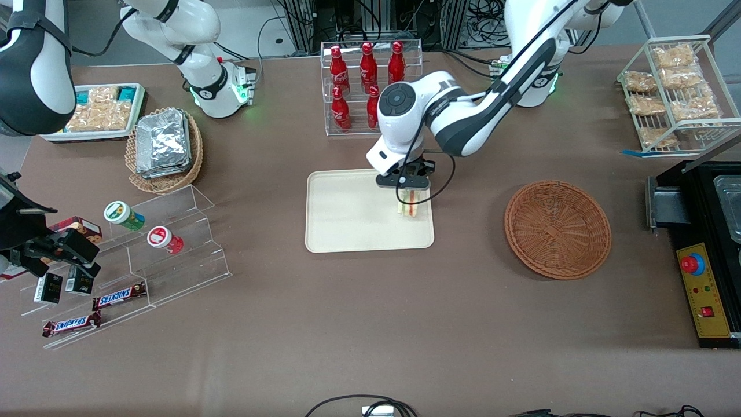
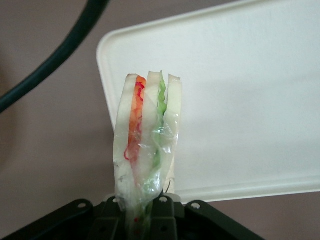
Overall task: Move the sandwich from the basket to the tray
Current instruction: 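Lower the sandwich onto the tray and open the left gripper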
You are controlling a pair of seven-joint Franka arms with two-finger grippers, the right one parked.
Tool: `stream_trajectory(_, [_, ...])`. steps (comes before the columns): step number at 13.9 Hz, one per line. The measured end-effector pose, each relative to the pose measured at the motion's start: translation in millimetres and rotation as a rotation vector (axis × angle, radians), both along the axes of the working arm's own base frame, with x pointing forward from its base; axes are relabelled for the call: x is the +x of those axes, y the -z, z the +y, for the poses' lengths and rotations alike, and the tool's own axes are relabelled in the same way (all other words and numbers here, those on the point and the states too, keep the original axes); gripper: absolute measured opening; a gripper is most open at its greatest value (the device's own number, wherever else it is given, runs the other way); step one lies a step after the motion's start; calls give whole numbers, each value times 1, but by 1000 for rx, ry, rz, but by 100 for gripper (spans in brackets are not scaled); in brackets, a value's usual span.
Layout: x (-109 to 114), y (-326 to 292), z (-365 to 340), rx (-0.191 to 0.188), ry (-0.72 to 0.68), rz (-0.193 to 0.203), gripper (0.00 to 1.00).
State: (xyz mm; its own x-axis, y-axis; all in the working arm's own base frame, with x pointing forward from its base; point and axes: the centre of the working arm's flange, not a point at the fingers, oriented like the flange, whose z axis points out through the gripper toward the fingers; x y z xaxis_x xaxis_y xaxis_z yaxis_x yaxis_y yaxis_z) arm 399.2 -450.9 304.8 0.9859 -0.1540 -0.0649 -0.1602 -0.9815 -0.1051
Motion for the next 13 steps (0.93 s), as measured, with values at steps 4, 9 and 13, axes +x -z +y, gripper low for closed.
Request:
stream_trajectory(4, [-9,26,-9,-5,26,41,15])
stream_trajectory(9, [-2,55,-8,-29,-12,78,15])
stream_trajectory(13, [11,71,-6,-33,-87,99,15])
